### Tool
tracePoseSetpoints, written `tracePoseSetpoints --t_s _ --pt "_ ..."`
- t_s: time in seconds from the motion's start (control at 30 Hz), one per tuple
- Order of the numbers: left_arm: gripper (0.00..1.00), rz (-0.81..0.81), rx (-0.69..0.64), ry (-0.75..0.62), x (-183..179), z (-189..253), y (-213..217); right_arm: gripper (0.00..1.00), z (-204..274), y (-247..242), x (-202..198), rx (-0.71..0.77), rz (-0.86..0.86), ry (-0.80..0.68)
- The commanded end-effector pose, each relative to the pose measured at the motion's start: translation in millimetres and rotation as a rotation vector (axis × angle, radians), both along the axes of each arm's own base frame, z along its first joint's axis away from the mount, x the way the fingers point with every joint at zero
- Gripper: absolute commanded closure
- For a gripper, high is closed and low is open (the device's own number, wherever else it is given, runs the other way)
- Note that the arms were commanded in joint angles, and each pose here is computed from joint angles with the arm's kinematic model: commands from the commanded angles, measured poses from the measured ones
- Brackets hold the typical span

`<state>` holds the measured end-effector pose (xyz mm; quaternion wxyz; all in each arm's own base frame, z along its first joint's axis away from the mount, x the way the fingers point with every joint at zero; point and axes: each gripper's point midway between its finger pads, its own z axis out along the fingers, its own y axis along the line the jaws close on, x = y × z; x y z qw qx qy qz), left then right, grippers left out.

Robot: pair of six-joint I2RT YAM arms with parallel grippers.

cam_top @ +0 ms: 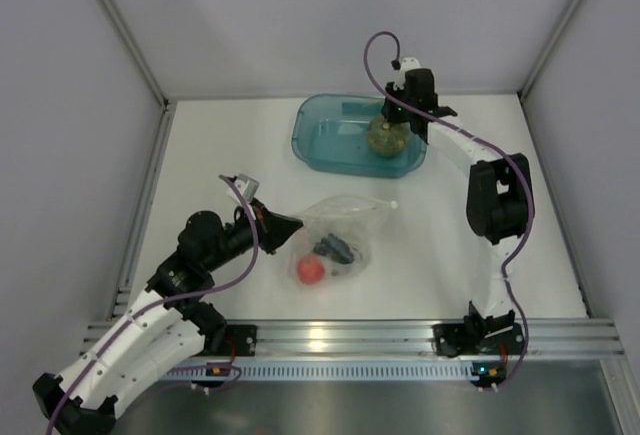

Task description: Open the zip-top bag and remove the fake food

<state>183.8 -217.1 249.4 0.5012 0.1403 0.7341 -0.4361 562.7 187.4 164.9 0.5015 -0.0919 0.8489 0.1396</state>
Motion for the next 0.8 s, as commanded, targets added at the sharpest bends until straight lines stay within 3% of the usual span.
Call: tracePoseSetpoints --t_s 0.0,0.03,0.1,0.17,0.23,0.5,0.77 --pt "1.0 -0.025 -0.029 -0.057 -4.2 18.9 -1.7 0.82 48.5 -2.4 25.0 0.049 -0.019 -0.136" --pt "1.0 -0.026 -0.03 -0.06 -4.4 20.3 -1.8 0.71 50.0 -4.1 24.9 0.049 -0.025 -0.138" --pt "1.0 -0.029 -0.028 -0.06 -4.3 20.6 -2.4 0.66 54.5 -5.1 22.0 0.048 -0.029 -0.142" --pt "1.0 -0.039 -0.026 -0.059 -4.8 21.2 -3.8 0.5 66.1 -6.9 20.0 0.042 -0.03 -0.159" --pt "1.0 -0.04 -0.024 -0.053 -4.2 20.4 -4.4 0.45 73.0 -8.1 16.2 0.035 -0.025 -0.162" --pt "1.0 -0.043 -0.034 -0.056 -4.5 25.9 -5.3 0.47 132.9 -12.1 -31.9 0.057 -0.001 -0.196" --pt "1.0 -0.032 -0.026 -0.067 0.0 30.7 -5.7 0.54 151.1 7.2 -132.1 0.094 0.089 -0.113"
